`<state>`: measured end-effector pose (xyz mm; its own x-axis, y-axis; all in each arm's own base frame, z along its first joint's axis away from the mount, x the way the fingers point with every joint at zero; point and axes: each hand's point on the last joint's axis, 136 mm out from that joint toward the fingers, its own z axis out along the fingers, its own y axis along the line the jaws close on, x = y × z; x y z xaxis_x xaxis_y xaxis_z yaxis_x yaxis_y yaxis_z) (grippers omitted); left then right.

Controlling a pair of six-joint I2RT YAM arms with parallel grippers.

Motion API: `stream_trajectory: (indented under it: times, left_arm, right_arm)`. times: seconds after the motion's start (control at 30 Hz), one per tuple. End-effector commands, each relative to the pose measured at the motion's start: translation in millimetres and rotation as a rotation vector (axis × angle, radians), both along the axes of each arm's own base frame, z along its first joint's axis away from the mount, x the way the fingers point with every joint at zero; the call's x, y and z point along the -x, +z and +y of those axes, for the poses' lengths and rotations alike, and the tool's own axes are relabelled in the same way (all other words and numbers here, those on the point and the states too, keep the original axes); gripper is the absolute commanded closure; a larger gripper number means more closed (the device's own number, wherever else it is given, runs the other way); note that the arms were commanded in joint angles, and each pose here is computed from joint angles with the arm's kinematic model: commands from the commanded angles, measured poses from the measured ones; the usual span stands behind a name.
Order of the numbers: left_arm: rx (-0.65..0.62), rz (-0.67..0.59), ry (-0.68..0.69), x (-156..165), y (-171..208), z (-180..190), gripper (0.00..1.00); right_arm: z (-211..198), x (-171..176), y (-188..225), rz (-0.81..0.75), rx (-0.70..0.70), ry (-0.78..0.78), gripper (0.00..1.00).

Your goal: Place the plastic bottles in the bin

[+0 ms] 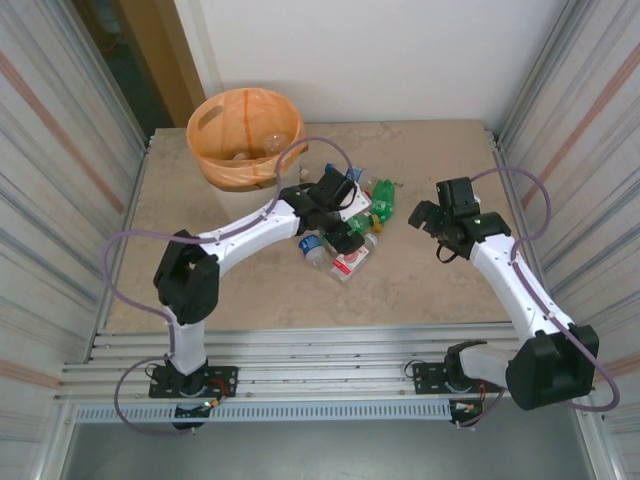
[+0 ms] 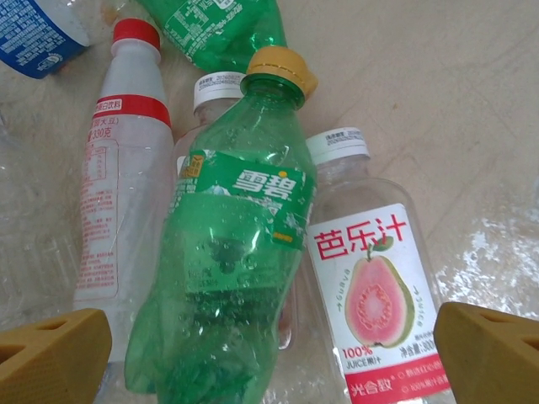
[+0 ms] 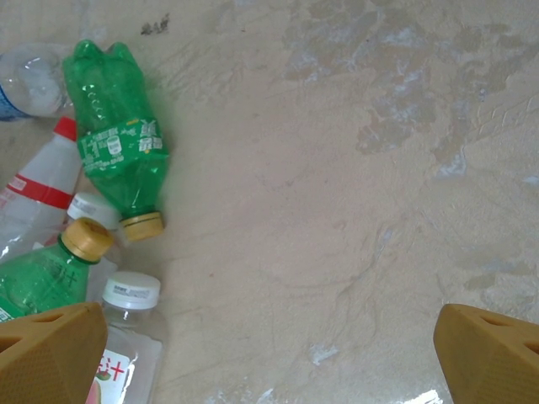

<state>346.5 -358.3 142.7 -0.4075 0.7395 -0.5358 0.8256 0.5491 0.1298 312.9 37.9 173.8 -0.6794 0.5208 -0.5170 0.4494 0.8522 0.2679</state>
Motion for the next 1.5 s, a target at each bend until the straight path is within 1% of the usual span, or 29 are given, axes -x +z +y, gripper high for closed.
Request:
stream_trajectory:
  times: [0.0, 0.17, 0.3, 0.33, 0.43, 0.63, 0.87, 1.0, 1.03, 1.23, 1.37, 1.47]
  left_arm:
    - [-0.063, -0.004, -0.005, -6.3, -5.4, 2.2, 0.05]
    - [-0.12, 0.006, 0.004, -16.2, -21.7, 0.0, 0.06]
    - [-0.152, -0.002, 0.009, -23.5, -25.7, -1.4, 0.06]
    - [-0.178, 0.009, 0.013, -25.5, -37.5, -0.3, 0.06]
    - [-0.205, 0.01, 0.013, -29.2, -45.0, -0.2, 0.07]
    - [-0.245, 0.012, 0.019, -34.7, -58.7, 0.5, 0.1]
    - [-0.275, 0.006, 0.03, -38.2, -66.6, 3.8, 0.17]
    - [-0.284, 0.0, 0.033, -39.1, -66.7, 5.5, 0.24]
    - [-0.284, 0.0, 0.031, -38.4, -66.4, 5.0, 0.28]
    - [-0.283, -0.009, 0.031, -38.8, -63.6, 3.7, 0.37]
    - [-0.277, -0.02, 0.033, -37.2, -56.2, 2.3, 0.49]
    - [-0.26, -0.045, 0.03, -35.1, -42.7, -1.4, 0.57]
  right_arm:
    - [-1.4, 6.7, -1.1, 0.004, -0.013, -0.004, 0.02]
    - [-3.1, 6.1, -1.5, 0.001, -0.016, -0.01, 0.02]
    - [-1.6, 4.6, -2.4, 0.0, -0.027, -0.006, 0.02]
    - [-1.6, 4.0, -2.6, 0.0, -0.029, -0.008, 0.02]
    - [-2.3, 4.7, -3.7, 0.002, -0.027, -0.008, 0.02]
    - [-5.0, 5.6, -3.4, -0.004, -0.026, -0.016, 0.02]
    - [-3.7, 5.2, -3.8, -0.007, -0.036, -0.015, 0.02]
    - [-4.1, 6.0, -3.5, -0.01, -0.038, -0.017, 0.02]
    - [-4.4, 6.3, -3.9, -0.01, -0.038, -0.019, 0.02]
    - [-4.7, 6.4, -2.0, -0.017, -0.04, -0.021, 0.02]
    - [-5.0, 7.7, -1.5, -0.019, -0.039, -0.019, 0.02]
    - [-5.2, 8.1, 0.4, -0.026, -0.04, -0.02, 0.02]
